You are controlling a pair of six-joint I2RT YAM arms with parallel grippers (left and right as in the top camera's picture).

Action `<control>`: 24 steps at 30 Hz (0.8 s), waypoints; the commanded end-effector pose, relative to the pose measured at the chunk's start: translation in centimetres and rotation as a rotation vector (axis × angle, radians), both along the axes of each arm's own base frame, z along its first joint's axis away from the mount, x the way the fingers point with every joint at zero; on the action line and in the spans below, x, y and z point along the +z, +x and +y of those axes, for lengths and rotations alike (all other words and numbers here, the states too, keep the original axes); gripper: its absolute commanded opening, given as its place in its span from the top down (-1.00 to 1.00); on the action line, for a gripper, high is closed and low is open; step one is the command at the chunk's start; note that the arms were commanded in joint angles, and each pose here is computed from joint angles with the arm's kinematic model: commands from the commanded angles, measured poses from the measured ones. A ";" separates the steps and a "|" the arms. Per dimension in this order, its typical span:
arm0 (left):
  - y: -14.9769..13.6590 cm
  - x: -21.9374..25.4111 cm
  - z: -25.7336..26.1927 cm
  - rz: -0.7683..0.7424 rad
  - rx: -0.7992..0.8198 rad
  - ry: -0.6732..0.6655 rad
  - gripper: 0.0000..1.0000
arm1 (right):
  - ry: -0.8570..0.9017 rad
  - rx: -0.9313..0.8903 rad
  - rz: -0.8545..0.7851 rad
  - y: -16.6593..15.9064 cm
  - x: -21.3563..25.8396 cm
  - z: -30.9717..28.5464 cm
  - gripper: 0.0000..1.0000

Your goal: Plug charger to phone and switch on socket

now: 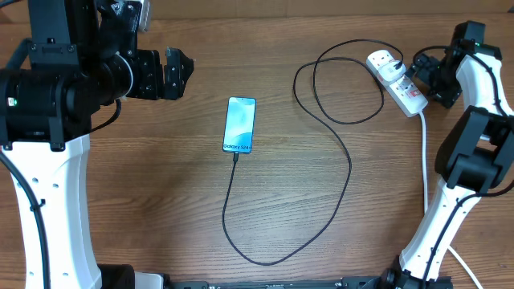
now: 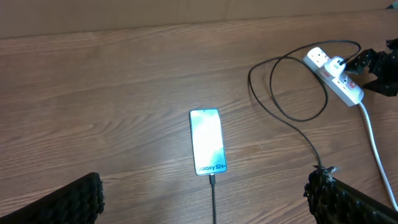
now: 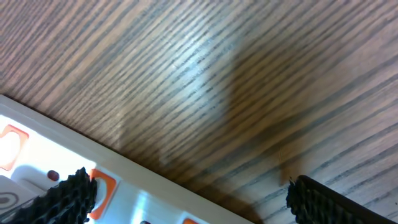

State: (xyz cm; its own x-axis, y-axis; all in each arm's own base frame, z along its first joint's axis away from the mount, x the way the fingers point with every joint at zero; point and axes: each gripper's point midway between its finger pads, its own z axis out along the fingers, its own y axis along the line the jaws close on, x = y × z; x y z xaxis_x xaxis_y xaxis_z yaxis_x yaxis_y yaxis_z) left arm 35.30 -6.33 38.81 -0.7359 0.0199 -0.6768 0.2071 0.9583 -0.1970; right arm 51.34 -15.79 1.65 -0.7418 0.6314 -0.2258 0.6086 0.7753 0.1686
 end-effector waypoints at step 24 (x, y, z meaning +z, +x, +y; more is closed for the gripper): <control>0.1 0.0 -0.2 -0.001 0.001 0.000 -0.99 | 0.086 0.132 0.111 -1.7 -3.2 5.5 -1.00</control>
State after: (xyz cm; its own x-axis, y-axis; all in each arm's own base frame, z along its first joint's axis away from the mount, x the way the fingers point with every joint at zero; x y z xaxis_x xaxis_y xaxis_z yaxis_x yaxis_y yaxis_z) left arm 35.30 -6.33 38.81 -0.7359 0.0199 -0.6768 0.2071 0.9583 -0.1970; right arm 50.78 -14.80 1.80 -0.7624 0.6189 -0.1890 0.5913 0.7849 0.1850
